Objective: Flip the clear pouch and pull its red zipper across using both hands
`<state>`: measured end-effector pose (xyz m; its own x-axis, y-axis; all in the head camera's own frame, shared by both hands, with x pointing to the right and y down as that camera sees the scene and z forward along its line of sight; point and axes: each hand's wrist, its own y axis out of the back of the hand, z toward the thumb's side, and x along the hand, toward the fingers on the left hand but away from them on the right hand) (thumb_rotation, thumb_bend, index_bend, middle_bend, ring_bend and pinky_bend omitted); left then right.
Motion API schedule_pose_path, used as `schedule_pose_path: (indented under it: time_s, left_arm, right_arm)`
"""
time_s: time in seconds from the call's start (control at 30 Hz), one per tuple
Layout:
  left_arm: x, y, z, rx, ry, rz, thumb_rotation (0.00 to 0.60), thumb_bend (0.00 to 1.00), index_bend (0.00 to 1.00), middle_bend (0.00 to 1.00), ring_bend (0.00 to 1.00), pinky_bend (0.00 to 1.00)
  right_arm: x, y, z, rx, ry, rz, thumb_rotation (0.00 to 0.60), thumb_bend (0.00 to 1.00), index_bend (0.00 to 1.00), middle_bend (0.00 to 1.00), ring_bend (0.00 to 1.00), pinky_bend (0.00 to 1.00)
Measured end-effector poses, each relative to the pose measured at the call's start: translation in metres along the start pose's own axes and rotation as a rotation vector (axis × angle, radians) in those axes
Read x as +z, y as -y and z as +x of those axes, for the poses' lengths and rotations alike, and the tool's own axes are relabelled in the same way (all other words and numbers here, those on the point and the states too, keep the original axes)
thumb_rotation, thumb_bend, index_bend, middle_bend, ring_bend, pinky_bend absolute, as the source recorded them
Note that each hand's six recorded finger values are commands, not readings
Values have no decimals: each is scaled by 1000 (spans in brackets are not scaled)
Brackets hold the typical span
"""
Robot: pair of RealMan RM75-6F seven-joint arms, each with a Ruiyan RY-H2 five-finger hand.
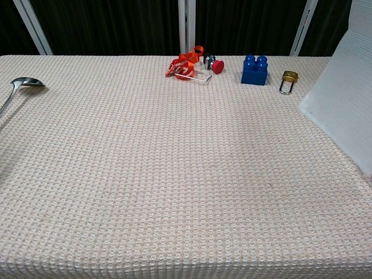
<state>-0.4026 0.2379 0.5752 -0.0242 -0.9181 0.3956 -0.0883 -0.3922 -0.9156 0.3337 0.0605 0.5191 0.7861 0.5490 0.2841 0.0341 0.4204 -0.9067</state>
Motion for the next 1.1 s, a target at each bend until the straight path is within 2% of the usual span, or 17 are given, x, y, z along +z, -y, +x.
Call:
schedule_pose_path:
  time_s: [0.2,0.33,0.6,0.63,0.7,0.77,0.8,0.83,0.87,0.93,1.1]
  left_arm:
    - [-7,5,-2,-6,-17,-8,600,154,156,105,96,136]
    - [-13,7,-4,-9,-27,-12,600,155,156,105,96,136]
    - [-24,12,-4,-20,-37,-20,600,155,157,105,96,136]
    - [-25,13,-4,-22,-39,-23,600,155,157,105,97,136]
    - [-27,15,-3,-25,-39,-25,600,154,157,104,96,136]
    - [-27,17,-3,-30,-37,-30,600,155,157,105,96,136]
    - [-27,18,-3,-31,-36,-31,600,155,157,105,96,136]
    - [-28,19,-2,-32,-35,-33,600,155,156,105,96,136]
    - [-28,19,-2,-32,-35,-35,600,155,156,105,96,136]
    - [-29,20,-2,-31,-34,-37,600,155,156,105,96,136]
    - [-30,20,-2,-31,-35,-36,600,154,156,105,96,136]
  right_arm:
    - [54,38,-59,13,-155,-95,600,322,957,485,191,36]
    - [114,65,-93,25,-240,-215,600,308,958,485,192,46]
    - [221,101,-127,91,-416,-385,600,282,934,473,177,57]
    - [233,107,-129,108,-443,-393,600,276,899,457,163,54]
    - [248,115,-130,143,-476,-397,600,265,761,404,121,35]
    - [261,124,-128,191,-499,-404,600,198,454,290,40,5]
    - [265,128,-127,214,-504,-404,600,159,327,240,19,0]
    - [270,134,-125,247,-506,-400,600,110,160,170,1,0]
    - [272,138,-124,274,-504,-398,600,70,51,113,0,0]
    - [278,145,-121,329,-491,-406,600,36,0,55,0,0]
    - [283,136,-117,395,-412,-505,600,14,0,0,0,0]
